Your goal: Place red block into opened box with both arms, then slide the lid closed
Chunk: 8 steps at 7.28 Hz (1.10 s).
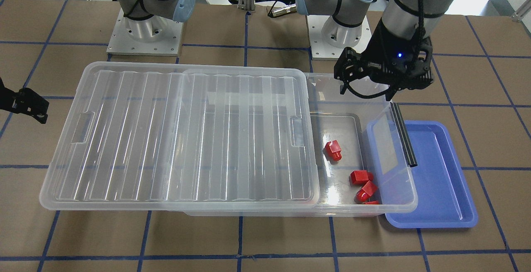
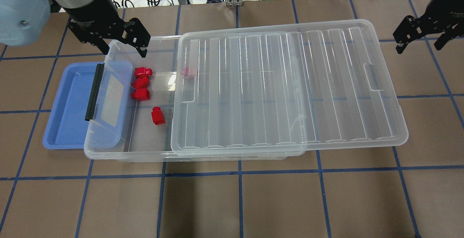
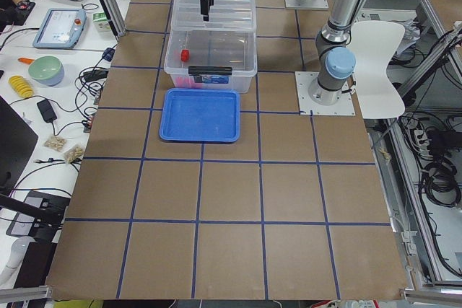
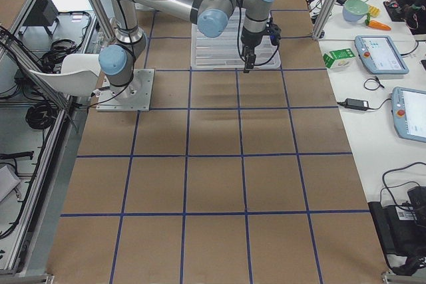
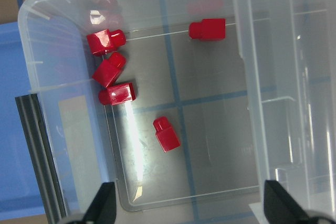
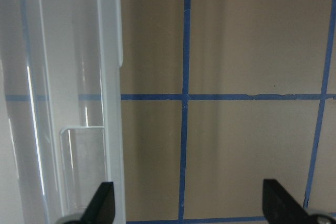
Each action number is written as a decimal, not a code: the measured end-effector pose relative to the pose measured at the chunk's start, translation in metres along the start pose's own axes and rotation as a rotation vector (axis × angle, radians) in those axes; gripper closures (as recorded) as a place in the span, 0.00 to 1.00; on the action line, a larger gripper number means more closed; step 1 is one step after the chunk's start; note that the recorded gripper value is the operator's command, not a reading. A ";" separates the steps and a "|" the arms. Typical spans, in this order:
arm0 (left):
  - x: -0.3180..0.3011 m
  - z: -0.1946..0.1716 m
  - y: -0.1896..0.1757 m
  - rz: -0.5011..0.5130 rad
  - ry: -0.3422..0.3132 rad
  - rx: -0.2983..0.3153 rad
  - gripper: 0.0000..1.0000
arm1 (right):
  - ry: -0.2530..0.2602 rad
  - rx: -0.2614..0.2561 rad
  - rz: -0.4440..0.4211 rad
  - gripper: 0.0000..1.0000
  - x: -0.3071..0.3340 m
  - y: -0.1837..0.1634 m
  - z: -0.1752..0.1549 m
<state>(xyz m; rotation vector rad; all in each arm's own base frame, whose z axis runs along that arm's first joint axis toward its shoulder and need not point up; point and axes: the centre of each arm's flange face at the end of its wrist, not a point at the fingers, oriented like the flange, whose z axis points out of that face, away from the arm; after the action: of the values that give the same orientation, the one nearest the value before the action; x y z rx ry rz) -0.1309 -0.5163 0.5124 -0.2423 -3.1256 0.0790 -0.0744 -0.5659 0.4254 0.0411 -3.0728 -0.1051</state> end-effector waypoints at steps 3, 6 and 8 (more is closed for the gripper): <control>-0.005 -0.023 0.021 -0.011 -0.015 0.016 0.00 | -0.020 -0.041 -0.015 0.00 0.016 -0.002 0.031; -0.012 -0.006 0.016 -0.023 -0.017 -0.004 0.00 | -0.036 -0.070 -0.012 0.00 0.015 -0.003 0.067; -0.018 -0.001 0.013 -0.033 -0.016 -0.012 0.00 | -0.049 -0.089 -0.007 0.00 0.010 -0.003 0.078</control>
<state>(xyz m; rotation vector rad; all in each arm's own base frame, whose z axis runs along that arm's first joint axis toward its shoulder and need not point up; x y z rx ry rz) -0.1114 -0.5062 0.5129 -0.1914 -3.1456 0.0627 -0.0892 -0.5637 0.3481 0.0448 -3.1132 -0.2468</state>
